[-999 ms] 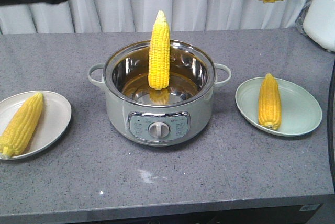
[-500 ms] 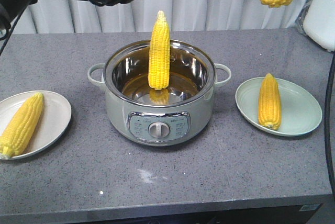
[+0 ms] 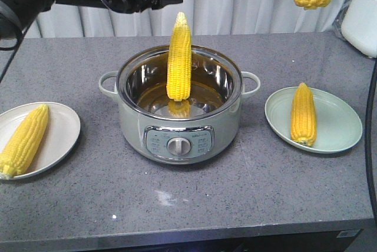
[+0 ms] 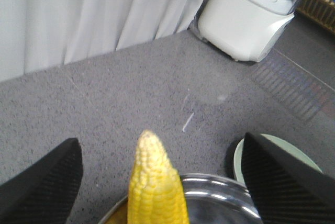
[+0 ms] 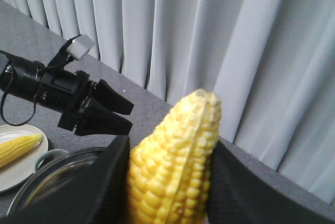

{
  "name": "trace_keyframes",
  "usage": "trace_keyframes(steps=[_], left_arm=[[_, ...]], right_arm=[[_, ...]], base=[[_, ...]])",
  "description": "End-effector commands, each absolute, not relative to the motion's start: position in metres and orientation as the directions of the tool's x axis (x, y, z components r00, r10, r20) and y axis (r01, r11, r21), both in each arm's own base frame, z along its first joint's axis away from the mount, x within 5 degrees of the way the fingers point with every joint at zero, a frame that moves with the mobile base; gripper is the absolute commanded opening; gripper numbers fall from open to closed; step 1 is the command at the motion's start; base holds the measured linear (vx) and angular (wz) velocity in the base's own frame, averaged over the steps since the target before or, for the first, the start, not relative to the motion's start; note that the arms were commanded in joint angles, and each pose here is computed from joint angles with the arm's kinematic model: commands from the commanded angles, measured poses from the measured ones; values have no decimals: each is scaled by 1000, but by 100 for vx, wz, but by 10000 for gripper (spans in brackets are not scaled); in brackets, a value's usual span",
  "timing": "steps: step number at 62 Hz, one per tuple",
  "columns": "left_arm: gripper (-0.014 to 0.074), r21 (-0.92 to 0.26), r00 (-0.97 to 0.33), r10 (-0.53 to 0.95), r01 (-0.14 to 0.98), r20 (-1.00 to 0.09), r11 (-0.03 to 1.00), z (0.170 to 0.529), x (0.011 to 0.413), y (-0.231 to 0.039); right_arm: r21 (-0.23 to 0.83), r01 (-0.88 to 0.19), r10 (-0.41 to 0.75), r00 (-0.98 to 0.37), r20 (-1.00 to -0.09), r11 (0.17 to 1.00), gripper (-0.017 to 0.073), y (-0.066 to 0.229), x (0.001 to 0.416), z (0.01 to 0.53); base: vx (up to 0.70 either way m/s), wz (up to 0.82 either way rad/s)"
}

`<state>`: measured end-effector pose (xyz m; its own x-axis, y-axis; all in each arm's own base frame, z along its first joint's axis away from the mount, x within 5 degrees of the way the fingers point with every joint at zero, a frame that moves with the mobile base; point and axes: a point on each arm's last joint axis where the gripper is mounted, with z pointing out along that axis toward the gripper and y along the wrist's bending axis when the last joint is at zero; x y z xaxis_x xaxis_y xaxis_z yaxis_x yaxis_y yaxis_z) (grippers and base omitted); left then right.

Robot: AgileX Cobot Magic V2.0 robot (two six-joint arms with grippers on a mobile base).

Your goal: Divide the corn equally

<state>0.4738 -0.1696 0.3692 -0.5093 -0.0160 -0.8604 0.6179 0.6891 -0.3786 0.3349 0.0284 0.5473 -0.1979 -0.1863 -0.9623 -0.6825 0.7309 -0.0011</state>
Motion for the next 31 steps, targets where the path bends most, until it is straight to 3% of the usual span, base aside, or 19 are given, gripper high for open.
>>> trace_keyframes(steps=[1,31], left_arm=[[602,-394,-447,-98,638,-889,661,403,462,-175],[589,-484,-508,-169,591,-845,646,372,479,-191]], right_arm=[[-30,-693,-165,-130,-978,720,-4,31,313,567],[-31,-693,-171,-133,-976,720,-4,31,312,567]], base=[[0,0],[0,0]])
